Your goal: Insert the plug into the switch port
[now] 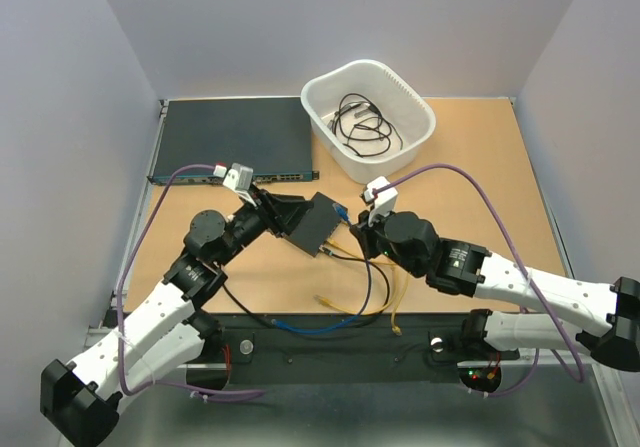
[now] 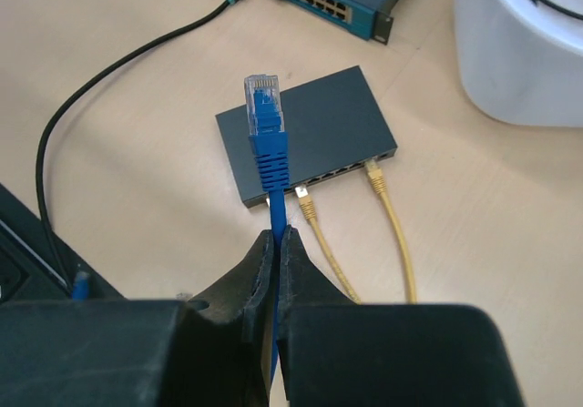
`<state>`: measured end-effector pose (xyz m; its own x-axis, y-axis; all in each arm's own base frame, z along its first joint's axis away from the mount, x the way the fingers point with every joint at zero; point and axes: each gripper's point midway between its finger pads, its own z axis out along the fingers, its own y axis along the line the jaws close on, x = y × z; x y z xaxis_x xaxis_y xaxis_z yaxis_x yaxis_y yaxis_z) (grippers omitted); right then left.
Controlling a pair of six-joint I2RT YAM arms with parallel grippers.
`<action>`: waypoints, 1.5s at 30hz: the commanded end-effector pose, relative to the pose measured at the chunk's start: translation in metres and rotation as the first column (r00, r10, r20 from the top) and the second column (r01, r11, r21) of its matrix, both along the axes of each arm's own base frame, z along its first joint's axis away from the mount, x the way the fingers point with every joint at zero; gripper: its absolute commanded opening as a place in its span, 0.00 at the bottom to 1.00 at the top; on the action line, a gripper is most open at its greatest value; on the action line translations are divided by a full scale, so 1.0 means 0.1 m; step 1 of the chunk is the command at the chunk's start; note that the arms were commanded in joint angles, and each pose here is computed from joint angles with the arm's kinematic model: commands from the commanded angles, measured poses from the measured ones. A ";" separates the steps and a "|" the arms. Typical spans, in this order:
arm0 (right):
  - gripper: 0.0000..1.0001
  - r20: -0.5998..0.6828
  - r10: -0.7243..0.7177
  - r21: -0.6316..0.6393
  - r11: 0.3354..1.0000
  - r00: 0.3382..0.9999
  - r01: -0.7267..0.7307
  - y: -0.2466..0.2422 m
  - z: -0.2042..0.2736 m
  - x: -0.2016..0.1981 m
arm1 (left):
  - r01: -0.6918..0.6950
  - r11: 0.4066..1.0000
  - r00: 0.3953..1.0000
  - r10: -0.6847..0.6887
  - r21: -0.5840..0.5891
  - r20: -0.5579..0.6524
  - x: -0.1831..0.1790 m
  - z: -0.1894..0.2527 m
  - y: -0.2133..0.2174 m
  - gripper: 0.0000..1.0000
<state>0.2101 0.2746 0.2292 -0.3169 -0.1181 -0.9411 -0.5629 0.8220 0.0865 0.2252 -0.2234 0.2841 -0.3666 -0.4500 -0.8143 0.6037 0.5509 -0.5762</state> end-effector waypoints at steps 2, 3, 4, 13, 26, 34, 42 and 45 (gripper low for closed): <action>0.00 0.003 0.084 0.118 0.989 0.996 -0.084 0.25 0.22 -0.07 | 0.160 0.980 0.970 -0.133 -0.121 0.201 -0.24 0.41 -0.19 0.49; 0.01 0.003 0.097 0.125 0.987 0.995 -0.097 0.28 0.22 -0.08 | 0.170 0.978 0.969 -0.144 -0.119 0.199 -0.26 0.34 -0.20 0.49; 0.00 0.001 0.101 0.130 0.987 0.995 -0.100 0.28 0.21 -0.09 | 0.176 0.976 0.967 -0.147 -0.129 0.207 -0.28 0.34 -0.21 0.49; 0.00 0.005 0.145 0.167 0.975 0.989 -0.144 0.35 0.26 -0.15 | 0.167 0.979 0.976 -0.147 -0.119 0.163 -0.22 0.19 -0.26 0.49; 0.00 0.014 0.166 0.191 0.967 0.986 -0.166 0.38 0.32 -0.18 | 0.141 0.985 0.984 -0.129 -0.097 0.124 -0.13 0.03 -0.29 0.49; 0.00 0.061 0.224 0.289 0.929 0.973 -0.232 0.37 0.37 -0.32 | 0.193 0.973 0.966 -0.166 -0.127 0.198 -0.26 0.13 -0.29 0.49; 0.00 0.129 0.293 0.377 0.869 0.947 -0.320 0.39 0.52 -0.47 | 0.306 0.941 0.919 -0.253 -0.143 0.304 -0.54 0.26 -0.28 0.49; 0.00 0.133 0.311 0.384 0.859 0.941 -0.338 0.43 0.54 -0.49 | 0.332 0.933 0.909 -0.277 -0.139 0.310 -0.58 0.26 -0.31 0.49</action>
<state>0.1664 0.3087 0.2463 -0.3054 0.0718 -0.9495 -0.7659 0.5739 0.2897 0.1855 -0.2532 0.2870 -0.3279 -0.4810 -0.8131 0.8108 0.2986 -0.5035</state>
